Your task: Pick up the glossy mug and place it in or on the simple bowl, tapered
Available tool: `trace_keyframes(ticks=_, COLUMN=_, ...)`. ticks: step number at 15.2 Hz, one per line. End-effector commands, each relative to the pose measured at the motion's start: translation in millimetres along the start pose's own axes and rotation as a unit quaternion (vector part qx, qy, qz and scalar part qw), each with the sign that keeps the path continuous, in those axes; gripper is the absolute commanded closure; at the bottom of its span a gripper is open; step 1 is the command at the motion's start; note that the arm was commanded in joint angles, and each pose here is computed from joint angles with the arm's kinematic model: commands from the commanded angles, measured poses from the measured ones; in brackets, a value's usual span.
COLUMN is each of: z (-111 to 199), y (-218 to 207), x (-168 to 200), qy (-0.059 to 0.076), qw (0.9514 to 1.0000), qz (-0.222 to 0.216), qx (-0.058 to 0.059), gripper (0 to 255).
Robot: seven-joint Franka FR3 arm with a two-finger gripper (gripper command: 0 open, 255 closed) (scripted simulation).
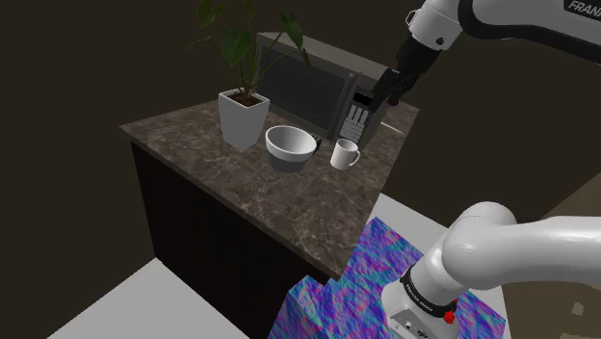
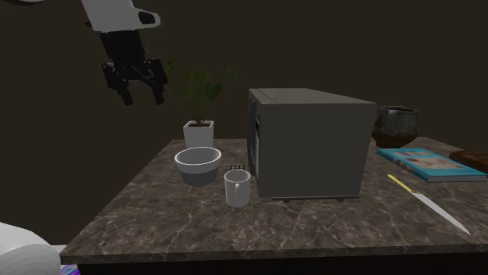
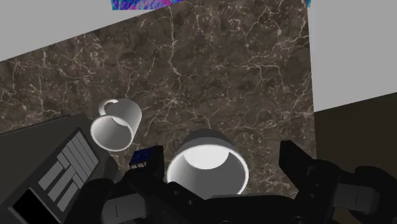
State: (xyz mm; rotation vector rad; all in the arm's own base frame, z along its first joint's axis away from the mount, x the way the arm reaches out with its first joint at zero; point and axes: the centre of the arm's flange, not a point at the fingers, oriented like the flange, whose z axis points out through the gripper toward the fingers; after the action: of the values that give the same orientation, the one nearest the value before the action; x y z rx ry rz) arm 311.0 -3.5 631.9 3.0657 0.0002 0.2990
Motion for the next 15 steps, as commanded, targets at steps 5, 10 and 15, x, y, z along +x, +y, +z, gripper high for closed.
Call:
trace_keyframes(ticks=5, z=43.8, y=20.9, x=23.9, qy=-0.012, qw=0.9998, qz=0.014, qx=-0.002, gripper=0)
trace_keyframes(ticks=10, z=99.3, y=48.3, x=51.4, qy=-0.028, qw=0.9991, qz=0.031, qx=-0.005, gripper=0)
trace_keyframes(ticks=15, z=155.4, y=76.9, x=76.2, qy=-0.043, qw=0.9979, qz=0.048, qx=-0.008, gripper=0)
